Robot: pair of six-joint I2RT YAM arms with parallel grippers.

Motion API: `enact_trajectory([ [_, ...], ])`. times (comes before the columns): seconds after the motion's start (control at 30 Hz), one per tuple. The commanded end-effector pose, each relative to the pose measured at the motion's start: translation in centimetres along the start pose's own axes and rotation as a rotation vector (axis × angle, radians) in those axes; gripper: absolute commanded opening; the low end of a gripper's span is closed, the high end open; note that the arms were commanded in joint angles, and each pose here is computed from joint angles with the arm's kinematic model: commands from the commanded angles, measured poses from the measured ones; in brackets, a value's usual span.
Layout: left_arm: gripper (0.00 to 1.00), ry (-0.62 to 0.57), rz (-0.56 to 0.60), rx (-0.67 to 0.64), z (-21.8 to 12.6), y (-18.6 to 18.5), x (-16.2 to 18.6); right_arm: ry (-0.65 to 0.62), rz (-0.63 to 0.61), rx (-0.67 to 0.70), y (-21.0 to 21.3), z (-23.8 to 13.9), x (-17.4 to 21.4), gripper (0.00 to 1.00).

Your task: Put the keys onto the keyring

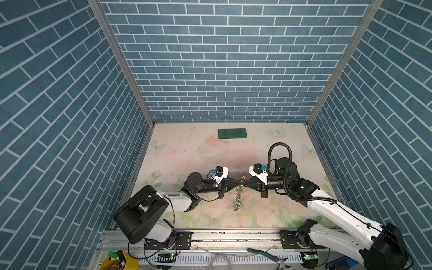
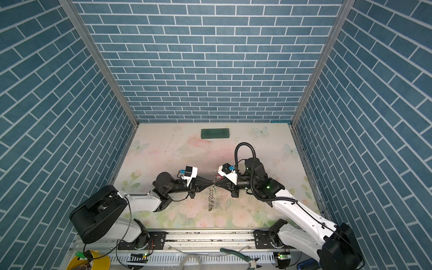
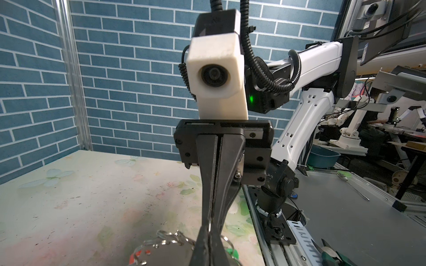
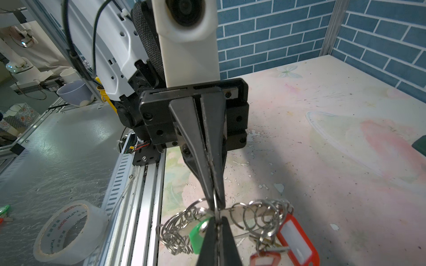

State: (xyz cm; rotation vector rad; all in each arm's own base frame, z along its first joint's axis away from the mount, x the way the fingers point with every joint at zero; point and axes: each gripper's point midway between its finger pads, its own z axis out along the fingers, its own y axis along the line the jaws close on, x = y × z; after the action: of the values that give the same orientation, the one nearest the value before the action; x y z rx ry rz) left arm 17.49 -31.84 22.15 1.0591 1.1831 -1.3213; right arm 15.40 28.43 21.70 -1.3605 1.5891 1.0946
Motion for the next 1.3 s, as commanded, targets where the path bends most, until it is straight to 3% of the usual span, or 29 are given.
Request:
enact_trajectory([
  [0.0,0.13,0.002,0.036,0.005,-0.5,0.1,0.2,0.064,-0.017,0.012,-0.2,-0.4,-0.8,0.0],
  [0.1,0.19,0.016,0.036,-0.037,-1.3,1.1,0.4,0.16,0.024,0.0,0.0,-0.5,-0.1,0.0],
  [0.27,0.21,0.143,0.03,-0.017,-1.3,1.1,2.2,0.317,0.051,-0.031,0.3,-0.5,-0.1,0.0],
  [0.37,0.26,0.102,0.067,-0.008,-1.6,0.5,1.3,0.399,0.063,-0.051,0.0,-0.5,0.0,0.0],
  [0.53,0.25,0.088,0.046,0.007,-1.4,0.3,0.9,0.476,0.037,-0.093,0.1,0.1,0.0,0.0],
  [1.0,0.19,0.1,-0.001,0.057,-1.1,-0.1,1.4,0.496,-0.027,-0.142,0.4,1.3,-1.2,0.0],
  [1.27,0.06,0.092,-0.01,0.069,-0.9,-0.2,1.2,0.505,-0.033,-0.159,0.4,2.0,-1.0,0.0],
])
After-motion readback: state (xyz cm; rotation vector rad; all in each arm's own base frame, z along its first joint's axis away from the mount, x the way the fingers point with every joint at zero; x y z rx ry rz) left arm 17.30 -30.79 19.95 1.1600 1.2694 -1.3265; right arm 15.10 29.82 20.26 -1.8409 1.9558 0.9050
